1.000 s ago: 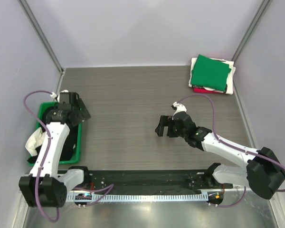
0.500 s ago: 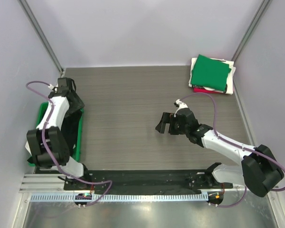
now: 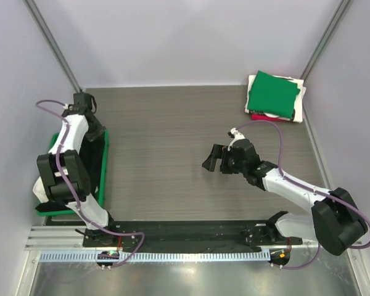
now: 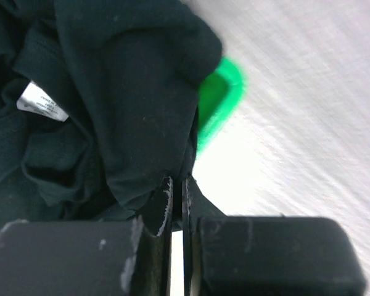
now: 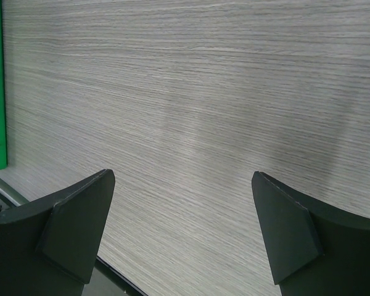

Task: Fold and stack the t-shirts
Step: Grab the tshirt from the pile, then move the tshirt to the center of the board, then flatten the tshirt out

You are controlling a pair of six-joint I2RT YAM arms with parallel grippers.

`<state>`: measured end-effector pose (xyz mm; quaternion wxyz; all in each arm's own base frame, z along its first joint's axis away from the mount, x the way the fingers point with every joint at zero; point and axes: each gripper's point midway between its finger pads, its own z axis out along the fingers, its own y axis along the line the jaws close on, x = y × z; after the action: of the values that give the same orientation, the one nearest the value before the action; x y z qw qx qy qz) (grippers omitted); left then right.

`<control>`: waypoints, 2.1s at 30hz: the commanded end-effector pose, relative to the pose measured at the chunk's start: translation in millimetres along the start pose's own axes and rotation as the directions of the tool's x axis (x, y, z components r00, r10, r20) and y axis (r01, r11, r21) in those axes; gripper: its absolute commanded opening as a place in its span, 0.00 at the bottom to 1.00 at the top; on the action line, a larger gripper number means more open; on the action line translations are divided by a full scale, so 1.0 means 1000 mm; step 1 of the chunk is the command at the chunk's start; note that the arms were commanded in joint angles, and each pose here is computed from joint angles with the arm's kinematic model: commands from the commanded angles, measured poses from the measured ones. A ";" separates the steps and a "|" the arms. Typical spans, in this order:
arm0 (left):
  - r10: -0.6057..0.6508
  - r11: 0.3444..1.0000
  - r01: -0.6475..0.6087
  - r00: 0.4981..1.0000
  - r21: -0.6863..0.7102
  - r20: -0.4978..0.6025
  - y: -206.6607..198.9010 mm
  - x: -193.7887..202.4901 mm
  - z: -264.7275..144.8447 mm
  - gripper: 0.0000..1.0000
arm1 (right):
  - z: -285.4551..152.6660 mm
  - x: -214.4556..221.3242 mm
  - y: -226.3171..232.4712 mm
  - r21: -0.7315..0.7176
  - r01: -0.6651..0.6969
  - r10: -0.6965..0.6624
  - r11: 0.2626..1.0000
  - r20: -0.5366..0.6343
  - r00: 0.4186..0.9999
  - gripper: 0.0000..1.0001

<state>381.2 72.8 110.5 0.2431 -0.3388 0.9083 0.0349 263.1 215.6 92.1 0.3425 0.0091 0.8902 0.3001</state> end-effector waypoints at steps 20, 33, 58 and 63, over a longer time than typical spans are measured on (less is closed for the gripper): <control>-0.326 0.450 -0.259 0.843 0.855 0.428 -0.103 -0.053 -0.473 0.00 | -0.031 -0.031 0.006 -0.122 -0.062 0.082 0.991 0.169 0.982 0.99; -0.006 0.750 -0.122 0.982 0.650 0.191 -0.036 0.106 -0.249 0.96 | -0.079 -0.027 0.010 -0.146 -0.161 0.188 0.976 0.204 0.961 1.00; -0.036 0.875 -0.007 0.996 0.485 0.080 -0.094 0.069 -0.087 0.84 | 0.044 -0.074 -0.024 0.156 -0.207 0.210 0.966 -0.007 0.978 1.00; 0.057 0.897 -0.030 0.997 0.442 -0.049 -0.119 0.078 -0.038 0.78 | 0.080 -0.086 -0.023 0.147 -0.182 0.192 0.972 -0.057 0.980 1.00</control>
<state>367.6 -64.1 123.4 0.2821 -0.2840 0.9025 -0.1588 361.3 201.6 71.1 0.2635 0.1384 0.9235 0.2422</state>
